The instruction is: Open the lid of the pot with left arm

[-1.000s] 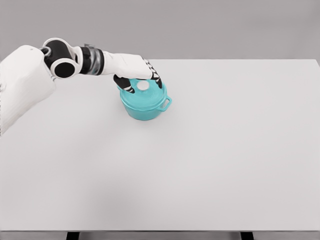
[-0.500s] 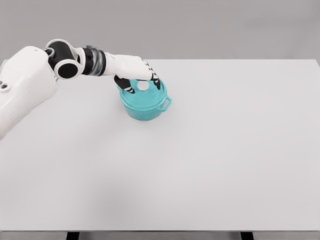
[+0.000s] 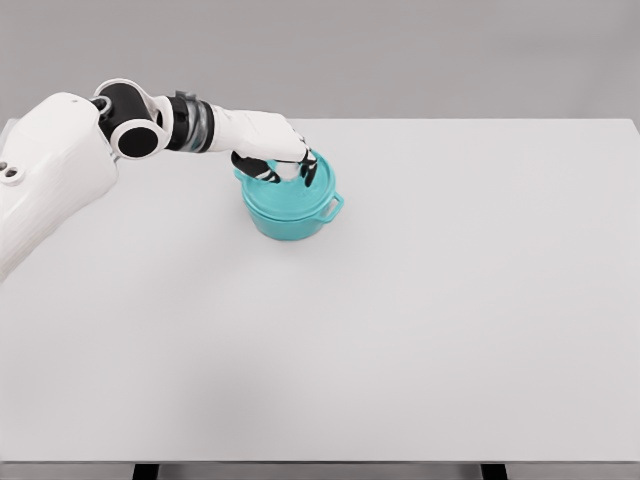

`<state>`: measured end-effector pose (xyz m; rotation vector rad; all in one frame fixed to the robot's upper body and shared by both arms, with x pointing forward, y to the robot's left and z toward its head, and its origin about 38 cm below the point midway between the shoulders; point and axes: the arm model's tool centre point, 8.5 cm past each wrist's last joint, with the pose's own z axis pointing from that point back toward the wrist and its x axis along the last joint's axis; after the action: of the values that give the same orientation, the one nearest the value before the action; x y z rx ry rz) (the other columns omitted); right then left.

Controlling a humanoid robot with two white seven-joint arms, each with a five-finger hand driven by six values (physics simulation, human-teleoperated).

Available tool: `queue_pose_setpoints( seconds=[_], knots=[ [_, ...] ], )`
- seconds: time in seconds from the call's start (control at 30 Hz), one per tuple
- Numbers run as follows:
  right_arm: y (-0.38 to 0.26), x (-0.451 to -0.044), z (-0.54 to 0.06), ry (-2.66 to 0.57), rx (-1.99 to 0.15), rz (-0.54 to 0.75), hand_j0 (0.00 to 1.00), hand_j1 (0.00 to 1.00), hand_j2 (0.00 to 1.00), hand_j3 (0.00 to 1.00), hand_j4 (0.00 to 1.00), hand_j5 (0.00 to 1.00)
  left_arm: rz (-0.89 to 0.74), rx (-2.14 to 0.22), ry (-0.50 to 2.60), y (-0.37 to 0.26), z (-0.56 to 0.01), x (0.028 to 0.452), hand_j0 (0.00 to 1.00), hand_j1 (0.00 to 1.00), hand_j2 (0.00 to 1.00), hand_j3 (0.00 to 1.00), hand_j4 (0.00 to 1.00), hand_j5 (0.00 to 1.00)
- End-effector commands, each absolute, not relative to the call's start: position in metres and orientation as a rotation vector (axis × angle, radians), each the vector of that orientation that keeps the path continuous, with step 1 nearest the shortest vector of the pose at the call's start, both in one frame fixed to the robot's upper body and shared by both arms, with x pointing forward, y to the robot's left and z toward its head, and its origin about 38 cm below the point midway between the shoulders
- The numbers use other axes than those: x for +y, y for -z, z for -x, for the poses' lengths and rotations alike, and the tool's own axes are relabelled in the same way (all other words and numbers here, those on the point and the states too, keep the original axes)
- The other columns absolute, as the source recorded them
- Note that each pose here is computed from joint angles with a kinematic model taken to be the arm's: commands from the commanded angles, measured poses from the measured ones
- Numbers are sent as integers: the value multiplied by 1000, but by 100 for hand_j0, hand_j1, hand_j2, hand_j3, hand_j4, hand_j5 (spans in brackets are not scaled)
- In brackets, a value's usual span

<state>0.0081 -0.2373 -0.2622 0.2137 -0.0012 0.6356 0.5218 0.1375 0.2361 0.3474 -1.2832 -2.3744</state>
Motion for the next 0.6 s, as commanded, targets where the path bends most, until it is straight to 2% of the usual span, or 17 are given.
queue_pose_setpoints(
  seconds=[0.0,0.3,0.37,0.57],
  knots=[
    [262,-237,-8,-635,-1,-214,100,100,100,100,100,100,-344,-1283,2373,-236,-522,137,50,50,50,50,50,50],
    [262,-237,-8,-635,-1,-214,100,100,100,100,100,100,-361,-1288,2384,-243,-522,143,44,44,44,44,44,44],
    [262,-237,-8,-635,-1,-214,100,100,100,100,100,100,-382,-1281,2387,-249,-523,155,39,39,39,39,39,39],
    [262,-237,-8,-635,-1,-214,100,100,100,100,100,100,-491,-1250,2409,-274,-512,200,38,38,38,38,38,38]
  ],
)
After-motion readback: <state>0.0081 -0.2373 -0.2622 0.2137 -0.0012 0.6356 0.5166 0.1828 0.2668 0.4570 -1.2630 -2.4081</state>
